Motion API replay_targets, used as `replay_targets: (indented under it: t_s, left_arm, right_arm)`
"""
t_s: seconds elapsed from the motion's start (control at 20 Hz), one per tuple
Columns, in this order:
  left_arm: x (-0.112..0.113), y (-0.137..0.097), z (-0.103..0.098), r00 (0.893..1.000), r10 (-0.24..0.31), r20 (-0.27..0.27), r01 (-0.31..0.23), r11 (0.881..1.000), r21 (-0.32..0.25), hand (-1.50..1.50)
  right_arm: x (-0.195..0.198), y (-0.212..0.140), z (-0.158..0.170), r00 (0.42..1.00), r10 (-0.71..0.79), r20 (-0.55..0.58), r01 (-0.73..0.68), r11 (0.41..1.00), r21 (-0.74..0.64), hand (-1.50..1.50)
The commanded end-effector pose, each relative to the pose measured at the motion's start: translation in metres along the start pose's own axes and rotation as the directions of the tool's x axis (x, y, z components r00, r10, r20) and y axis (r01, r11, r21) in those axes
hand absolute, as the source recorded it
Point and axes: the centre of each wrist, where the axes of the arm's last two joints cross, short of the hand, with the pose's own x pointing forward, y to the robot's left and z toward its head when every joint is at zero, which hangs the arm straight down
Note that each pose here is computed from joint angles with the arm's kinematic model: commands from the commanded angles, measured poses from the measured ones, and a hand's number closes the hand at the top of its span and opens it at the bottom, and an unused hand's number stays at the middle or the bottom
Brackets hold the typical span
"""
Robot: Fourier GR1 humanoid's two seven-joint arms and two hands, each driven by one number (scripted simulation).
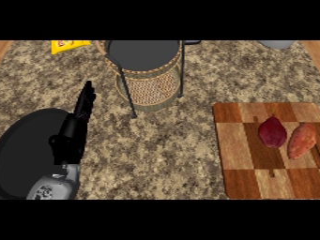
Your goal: Pick the sweet potato from the cutting board and place it in the tiered basket
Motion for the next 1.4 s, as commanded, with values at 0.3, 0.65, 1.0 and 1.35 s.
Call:
replay_targets:
  t_s: [0.3, 0.65, 1.0, 1.35]
  left_arm:
    - [-0.01, -0.011, 0.01, 1.0, -0.001, 0.005, 0.001, 1.0, 0.015, 0.0]
    - [-0.011, -0.003, -0.006, 1.0, 0.008, 0.001, -0.008, 1.0, 0.006, 0.0]
    - [0.006, 0.017, 0.005, 1.0, -0.007, 0.005, 0.007, 1.0, 0.011, 0.0]
    - [-0.001, 0.001, -0.021, 1.0, 0.003, -0.012, -0.003, 1.0, 0.011, 0.0]
  right_arm:
    - [-0.016, 0.027, -0.015, 0.997, 0.075, -0.034, -0.077, 0.995, -0.068, -1.5]
    - [-0.045, 0.022, -0.023, 0.995, 0.036, -0.096, -0.041, 0.998, -0.054, -1.5]
    - [-0.035, 0.031, -0.04, 0.997, -0.007, -0.075, 0.006, 1.0, -0.013, -1.5]
    - [-0.043, 0.047, -0.054, 1.0, -0.012, -0.02, 0.012, 1.0, -0.019, -1.5]
